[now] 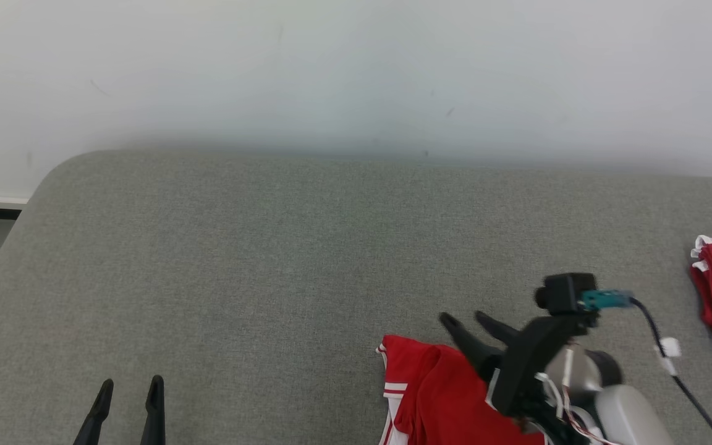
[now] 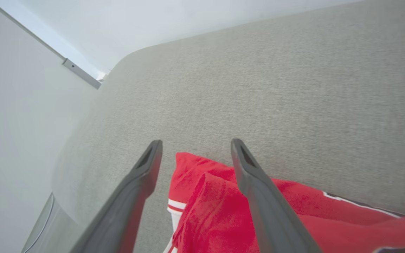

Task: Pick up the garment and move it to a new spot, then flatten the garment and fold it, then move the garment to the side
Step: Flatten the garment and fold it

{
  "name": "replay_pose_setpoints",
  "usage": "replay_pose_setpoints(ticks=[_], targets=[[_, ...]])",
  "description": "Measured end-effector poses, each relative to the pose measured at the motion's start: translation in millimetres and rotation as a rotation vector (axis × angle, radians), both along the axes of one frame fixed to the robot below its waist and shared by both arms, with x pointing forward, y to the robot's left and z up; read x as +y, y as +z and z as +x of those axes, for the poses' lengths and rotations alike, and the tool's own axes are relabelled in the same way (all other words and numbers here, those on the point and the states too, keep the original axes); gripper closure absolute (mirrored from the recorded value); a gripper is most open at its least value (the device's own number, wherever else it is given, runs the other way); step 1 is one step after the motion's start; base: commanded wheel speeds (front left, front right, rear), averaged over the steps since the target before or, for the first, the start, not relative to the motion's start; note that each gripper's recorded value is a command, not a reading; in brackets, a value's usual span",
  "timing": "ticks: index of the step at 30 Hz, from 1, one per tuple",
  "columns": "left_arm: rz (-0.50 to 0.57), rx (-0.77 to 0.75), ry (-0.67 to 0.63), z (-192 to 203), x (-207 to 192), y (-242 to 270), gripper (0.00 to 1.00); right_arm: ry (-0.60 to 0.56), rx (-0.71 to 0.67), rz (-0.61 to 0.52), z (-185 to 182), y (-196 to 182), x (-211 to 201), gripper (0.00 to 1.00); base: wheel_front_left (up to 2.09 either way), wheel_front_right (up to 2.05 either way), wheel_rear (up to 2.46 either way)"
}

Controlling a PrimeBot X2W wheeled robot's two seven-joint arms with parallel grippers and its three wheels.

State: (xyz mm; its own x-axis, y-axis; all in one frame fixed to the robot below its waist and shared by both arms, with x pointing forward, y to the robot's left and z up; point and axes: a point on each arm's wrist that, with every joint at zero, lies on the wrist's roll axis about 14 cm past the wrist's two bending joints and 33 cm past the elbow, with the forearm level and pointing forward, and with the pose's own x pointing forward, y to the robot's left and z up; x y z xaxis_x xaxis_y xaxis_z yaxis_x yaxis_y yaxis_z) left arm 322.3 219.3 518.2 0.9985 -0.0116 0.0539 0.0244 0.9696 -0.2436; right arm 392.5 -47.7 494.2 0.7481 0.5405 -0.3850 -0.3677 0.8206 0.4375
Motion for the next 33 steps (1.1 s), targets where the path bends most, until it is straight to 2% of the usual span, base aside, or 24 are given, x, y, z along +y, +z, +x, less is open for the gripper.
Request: replay_pose_setpoints(ticks=[4,9,21,29,30,31,32,33], targets=[[-0.008,0.000,0.008,-0.6,0.2,-0.9,0.00,-0.074,0.034,-0.105,-9.6,-14.6,-35.0,0.00,0.00,0.00,0.00],[-0.013,0.009,0.013,0.1,0.8,-4.3,0.00,-0.079,0.075,-0.185,-24.7,-27.5,-46.7,0.00,0.00,0.00,0.00],[-0.010,0.018,0.015,7.0,3.9,-8.1,0.00,0.055,0.071,-0.283,-22.1,-43.1,-9.4,0.00,0.00,0.00,0.00],[-0.009,0.030,0.026,4.7,7.6,-11.6,0.00,0.122,0.102,-0.299,-14.7,-57.8,10.4,0.00,0.00,0.00,0.00],[-0.010,0.031,0.027,4.4,7.9,-11.9,0.00,0.127,0.108,-0.312,-13.9,-60.6,10.7,0.33,0.00,0.00,0.00],[-0.010,0.032,0.028,4.0,8.3,-12.1,0.00,0.131,0.105,-0.320,-12.6,-61.5,11.7,0.72,0.00,0.00,0.00],[-0.010,0.032,0.030,3.7,8.6,-12.1,0.00,0.133,0.103,-0.321,-11.6,-62.1,12.7,0.90,0.00,0.00,0.00],[-0.011,0.032,0.032,3.4,9.3,-12.0,0.00,0.139,0.103,-0.323,-11.4,-62.9,14.3,1.00,0.00,0.00,0.00]])
